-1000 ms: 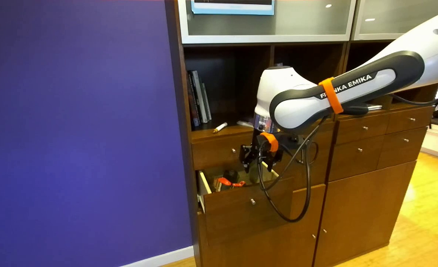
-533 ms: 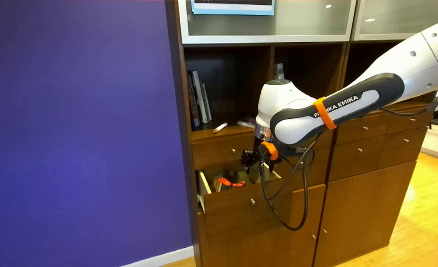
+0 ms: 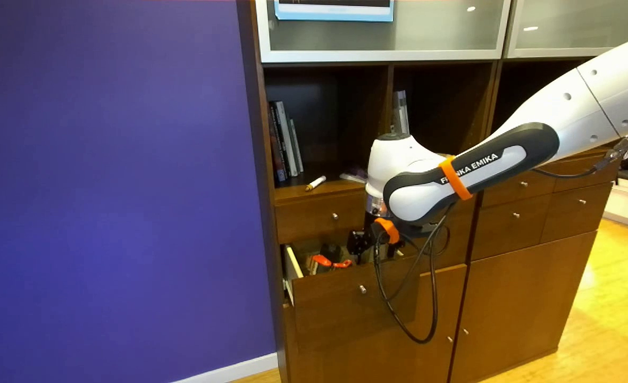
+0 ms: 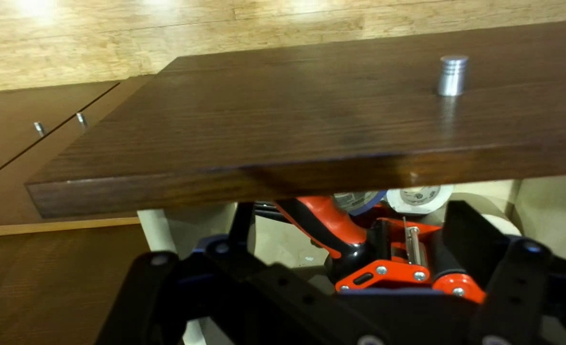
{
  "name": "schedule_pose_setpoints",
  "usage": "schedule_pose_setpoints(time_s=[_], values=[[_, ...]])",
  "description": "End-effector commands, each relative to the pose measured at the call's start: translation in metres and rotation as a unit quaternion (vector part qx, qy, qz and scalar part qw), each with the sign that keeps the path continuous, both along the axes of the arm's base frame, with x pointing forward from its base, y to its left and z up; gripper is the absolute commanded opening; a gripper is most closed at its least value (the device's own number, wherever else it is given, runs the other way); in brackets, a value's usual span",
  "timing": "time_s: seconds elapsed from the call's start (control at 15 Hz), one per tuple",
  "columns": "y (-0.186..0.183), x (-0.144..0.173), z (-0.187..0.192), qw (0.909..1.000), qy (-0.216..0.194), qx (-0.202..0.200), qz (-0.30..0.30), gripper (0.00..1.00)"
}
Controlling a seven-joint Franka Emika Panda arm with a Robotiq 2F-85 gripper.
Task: Open the second top drawers on the left
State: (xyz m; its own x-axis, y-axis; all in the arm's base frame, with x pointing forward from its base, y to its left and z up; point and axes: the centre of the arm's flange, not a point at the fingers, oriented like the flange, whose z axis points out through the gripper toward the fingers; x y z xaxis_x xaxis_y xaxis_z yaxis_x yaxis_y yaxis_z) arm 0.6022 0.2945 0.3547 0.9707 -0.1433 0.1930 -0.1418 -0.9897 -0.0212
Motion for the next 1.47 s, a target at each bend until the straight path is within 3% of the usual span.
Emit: schedule_pose_setpoints(time_s=[0.0, 0.4, 0.53, 0.73, 0.93, 1.13, 1.4], values=[[0.002, -0.011, 0.013, 0.9986, 0.051, 0.014, 0.006, 1.00], [0.000, -0.029, 0.021, 0.9875, 0.154, 0.023, 0.024, 1.00], [-0.005, -0.025, 0.025, 0.9901, 0.136, 0.024, 0.026, 1.00], [-0.021, -0.019, 0.045, 0.9979, 0.065, 0.001, 0.003, 1.00], [-0.047, -0.022, 0.079, 0.9994, 0.027, 0.011, -0.019, 1.00], [-0.076, -0.032, 0.102, 0.9991, 0.019, 0.008, -0.037, 1.00], [-0.120, -0.051, 0.097, 0.9981, 0.012, -0.059, 0.013, 1.00]])
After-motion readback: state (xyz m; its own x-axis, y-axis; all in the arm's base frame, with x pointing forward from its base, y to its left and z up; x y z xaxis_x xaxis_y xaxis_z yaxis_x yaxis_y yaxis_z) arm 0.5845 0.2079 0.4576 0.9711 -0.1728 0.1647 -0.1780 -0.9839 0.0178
